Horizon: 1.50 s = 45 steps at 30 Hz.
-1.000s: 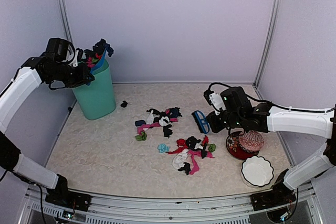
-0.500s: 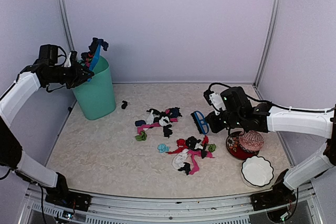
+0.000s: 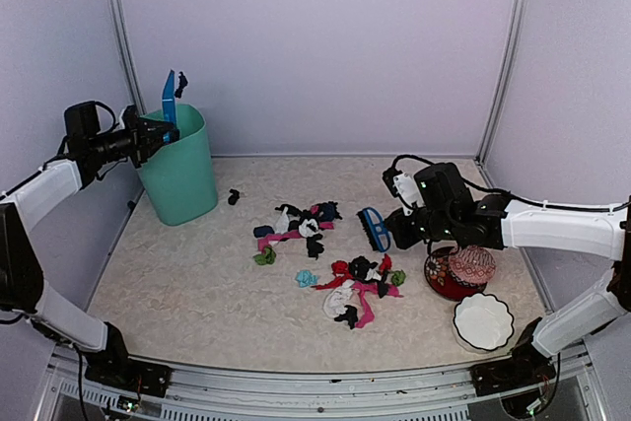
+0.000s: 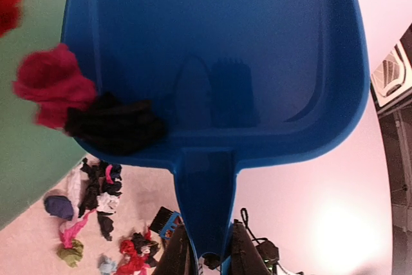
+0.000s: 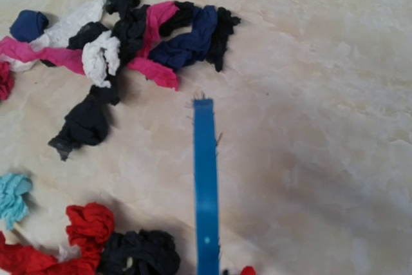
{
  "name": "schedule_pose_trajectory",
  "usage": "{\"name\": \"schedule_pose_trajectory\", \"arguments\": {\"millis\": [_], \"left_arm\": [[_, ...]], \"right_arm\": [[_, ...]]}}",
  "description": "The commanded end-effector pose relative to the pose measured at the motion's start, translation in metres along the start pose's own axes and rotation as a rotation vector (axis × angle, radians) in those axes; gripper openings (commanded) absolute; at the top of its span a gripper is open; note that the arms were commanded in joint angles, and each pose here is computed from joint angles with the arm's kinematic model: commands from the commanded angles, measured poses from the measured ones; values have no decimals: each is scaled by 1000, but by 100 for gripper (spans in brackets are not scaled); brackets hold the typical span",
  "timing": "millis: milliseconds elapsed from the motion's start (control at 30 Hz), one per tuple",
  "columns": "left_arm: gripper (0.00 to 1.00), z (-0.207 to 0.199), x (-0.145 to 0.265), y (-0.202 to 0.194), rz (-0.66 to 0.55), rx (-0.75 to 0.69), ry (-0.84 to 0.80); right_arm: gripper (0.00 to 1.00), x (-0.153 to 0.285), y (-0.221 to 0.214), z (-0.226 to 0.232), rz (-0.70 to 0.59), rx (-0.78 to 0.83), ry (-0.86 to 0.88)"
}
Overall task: Sweep away the paper scraps from the table
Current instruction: Dump the paper scraps in the dustpan into the trash bin, then sweep the paper scraps at the center of the board.
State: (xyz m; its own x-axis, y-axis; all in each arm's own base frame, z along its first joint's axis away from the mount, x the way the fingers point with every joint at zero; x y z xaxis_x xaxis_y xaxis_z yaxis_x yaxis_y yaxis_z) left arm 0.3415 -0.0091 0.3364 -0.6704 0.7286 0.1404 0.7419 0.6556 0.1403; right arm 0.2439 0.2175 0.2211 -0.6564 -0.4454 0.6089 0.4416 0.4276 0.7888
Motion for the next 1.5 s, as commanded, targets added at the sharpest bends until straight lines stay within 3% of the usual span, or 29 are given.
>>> {"name": "schedule_pose_trajectory", "arguments": {"millis": [0,333,567,733,1100,1467], "left_arm": [[0,-15,1,1,32,85,-198],[0,-11,7,-4,-14,157,-299],[0,-23,13,-10,-15,111,-315],[0,-48,22,-25,1,-21,-332],[0,-72,23,-62,2,-310,-103],[0,-48,46,-89,-95,-508,91]], "right_arm": [[0,0,-1,-3,-27,-21,0],[0,1,0,-3,-34,-22,8],[0,10,5,1,-86,-47,72],[0,16,17,3,-136,-78,116],[0,20,70,10,-383,-254,317],[0,-45,92,5,-431,-469,484]]}}
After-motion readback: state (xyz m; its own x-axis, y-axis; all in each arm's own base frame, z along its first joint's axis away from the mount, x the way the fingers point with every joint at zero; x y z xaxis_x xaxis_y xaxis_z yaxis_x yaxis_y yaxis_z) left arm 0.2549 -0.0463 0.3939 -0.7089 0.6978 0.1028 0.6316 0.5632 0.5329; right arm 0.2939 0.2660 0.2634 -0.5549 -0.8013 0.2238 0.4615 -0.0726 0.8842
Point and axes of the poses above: each gripper's point midway between its finger pads, its own x axis back along the fingers, its own z axis along the line the jaws close on, y = z × x, the point moved 10 cm from there along x, back along the fingers, and after that the axes turned 9 degrees about x, right-handed, at the moved point
